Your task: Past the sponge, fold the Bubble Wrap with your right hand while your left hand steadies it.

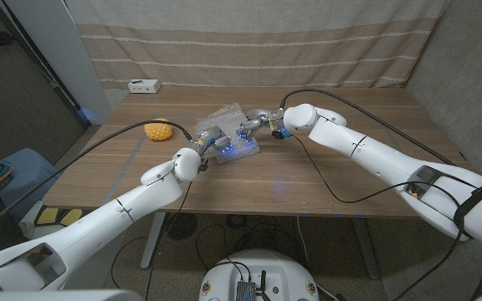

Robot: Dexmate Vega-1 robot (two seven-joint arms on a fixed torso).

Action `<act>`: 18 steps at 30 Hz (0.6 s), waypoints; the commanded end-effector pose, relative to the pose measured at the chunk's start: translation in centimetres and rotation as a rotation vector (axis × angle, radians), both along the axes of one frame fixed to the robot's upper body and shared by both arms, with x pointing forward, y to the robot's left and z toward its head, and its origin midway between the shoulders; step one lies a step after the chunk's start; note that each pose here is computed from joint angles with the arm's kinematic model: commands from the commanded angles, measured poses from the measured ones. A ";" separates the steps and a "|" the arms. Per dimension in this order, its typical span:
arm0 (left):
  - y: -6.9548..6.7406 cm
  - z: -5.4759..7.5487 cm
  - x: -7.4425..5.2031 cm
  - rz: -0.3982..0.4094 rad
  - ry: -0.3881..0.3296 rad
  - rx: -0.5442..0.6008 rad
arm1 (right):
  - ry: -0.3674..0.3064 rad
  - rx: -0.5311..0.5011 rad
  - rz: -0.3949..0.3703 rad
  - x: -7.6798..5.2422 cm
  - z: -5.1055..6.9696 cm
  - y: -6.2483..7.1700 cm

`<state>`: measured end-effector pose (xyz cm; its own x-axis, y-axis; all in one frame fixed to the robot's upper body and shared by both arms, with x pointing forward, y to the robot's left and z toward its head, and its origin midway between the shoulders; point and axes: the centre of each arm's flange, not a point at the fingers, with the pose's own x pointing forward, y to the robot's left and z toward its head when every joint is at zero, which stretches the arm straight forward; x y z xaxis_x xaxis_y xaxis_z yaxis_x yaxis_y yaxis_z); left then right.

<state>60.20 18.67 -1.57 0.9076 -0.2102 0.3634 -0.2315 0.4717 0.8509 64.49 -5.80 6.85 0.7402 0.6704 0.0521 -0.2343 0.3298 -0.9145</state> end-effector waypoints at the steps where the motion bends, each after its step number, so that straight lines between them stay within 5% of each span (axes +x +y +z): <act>1: -1.3 -0.3 0.2 -0.057 0.014 0.067 | -0.229 0.234 0.032 -1.1 2.7 -1.2; 9: -1.5 -0.3 -0.3 -0.074 0.005 0.106 | -0.259 0.133 -0.045 0.5 2.3 -0.7; 18: -1.6 0.0 -0.7 -0.078 -0.011 0.101 | -0.185 0.073 -0.155 3.6 0.8 -1.3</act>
